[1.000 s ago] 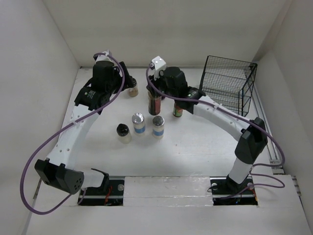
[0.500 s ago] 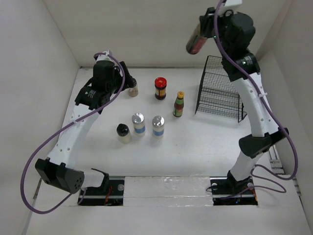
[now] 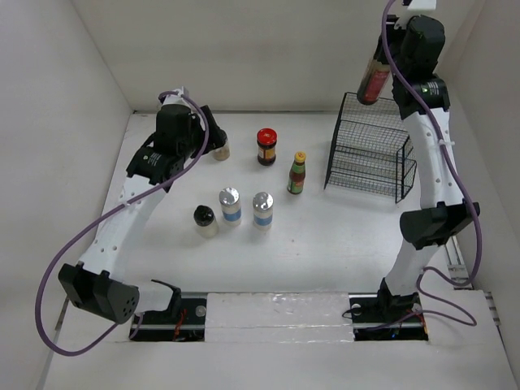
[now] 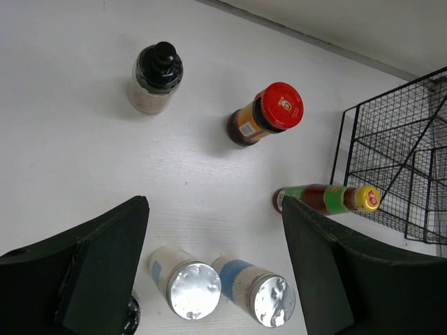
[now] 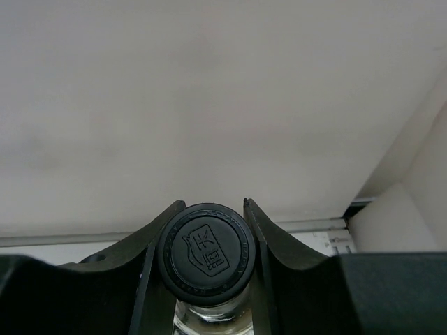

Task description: Organize the condiment bottles

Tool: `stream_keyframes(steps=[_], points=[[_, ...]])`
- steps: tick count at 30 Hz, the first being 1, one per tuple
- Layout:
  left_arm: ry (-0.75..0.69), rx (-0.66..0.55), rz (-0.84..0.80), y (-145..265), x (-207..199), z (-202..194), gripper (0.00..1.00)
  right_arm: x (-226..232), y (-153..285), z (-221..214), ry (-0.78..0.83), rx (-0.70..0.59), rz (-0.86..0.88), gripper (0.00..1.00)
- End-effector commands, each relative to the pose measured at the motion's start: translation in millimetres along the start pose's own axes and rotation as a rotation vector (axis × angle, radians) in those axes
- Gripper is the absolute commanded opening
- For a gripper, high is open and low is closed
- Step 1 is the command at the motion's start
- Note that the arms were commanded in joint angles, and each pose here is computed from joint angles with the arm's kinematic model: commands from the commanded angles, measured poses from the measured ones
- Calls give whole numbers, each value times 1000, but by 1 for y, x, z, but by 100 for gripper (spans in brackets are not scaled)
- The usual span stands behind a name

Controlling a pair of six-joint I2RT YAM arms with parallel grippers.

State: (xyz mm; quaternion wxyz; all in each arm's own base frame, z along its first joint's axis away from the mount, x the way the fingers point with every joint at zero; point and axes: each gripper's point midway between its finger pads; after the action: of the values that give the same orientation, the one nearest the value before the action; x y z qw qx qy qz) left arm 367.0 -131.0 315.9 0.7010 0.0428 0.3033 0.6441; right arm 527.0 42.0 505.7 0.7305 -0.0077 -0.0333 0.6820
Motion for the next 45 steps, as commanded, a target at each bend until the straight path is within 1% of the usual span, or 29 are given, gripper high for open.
stream_keyframes(steps=[1, 5, 7, 9, 11, 13, 15, 18, 20, 24, 27, 34, 35, 36, 37, 40, 42, 45], points=[[15, -25, -43, 8, -5, 1, 72, -11, 13, 77, -56, -226, 11, 1], [34, -15, -60, 9, -5, -6, 72, -15, 10, 71, -50, -206, 1, 1], [34, -2, -82, 8, -8, -10, 72, -14, 5, 57, -45, -176, 0, 1], [33, 4, -90, 6, -9, -13, 72, -19, 4, 55, -42, -172, -9, 1], [28, 8, -99, 7, -13, -15, 72, -20, -1, 40, -37, -139, -19, 1], [9, 6, -98, 8, -16, -17, 72, -20, -2, 40, -39, -149, -19, 1], [9, 2, -90, 8, -15, -17, 72, -20, -6, 29, -34, -124, -20, 1], [9, 2, -90, 8, -15, -17, 72, -25, -7, 32, -35, -135, -30, 0], [9, 3, -89, 9, -13, -19, 72, -28, -12, 25, -31, -123, -27, 0], [8, 11, -85, 8, -12, -22, 72, -19, -20, 16, -37, -110, 14, 0], [6, 19, -80, 6, -10, -26, 72, -18, -25, 13, -47, -117, 15, 0], [6, 19, -80, 6, -10, -26, 72, -13, -37, -4, -43, -91, 34, 0], [6, 19, -80, 6, -10, -26, 72, -18, -37, -2, -43, -102, 25, 0], [15, 19, -80, 6, -10, -26, 72, -13, -41, -9, -40, -89, 49, 2], [16, 19, -80, 6, -10, -26, 72, -13, -42, -9, -40, -89, 49, 2], [16, 19, -80, 6, -10, -26, 72, -18, -47, -27, -34, -48, 38, 2], [16, 19, -80, 6, -10, -26, 72, -18, -50, -50, -38, -3, 36, 2], [17, 10, -86, 6, -12, -23, 72, -19, -49, -69, -34, 30, 34, 3]])
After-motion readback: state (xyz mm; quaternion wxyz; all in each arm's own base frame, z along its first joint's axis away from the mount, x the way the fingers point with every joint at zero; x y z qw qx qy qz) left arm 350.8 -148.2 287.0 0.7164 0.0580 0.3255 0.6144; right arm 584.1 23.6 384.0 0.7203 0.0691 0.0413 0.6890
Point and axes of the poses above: each gripper's point midway between its finger pads, its own y axis back along the fingers, its own x axis along the line the jaws close on, z = x × y, and after that the axes turned 3 degrees about -y, right-handed
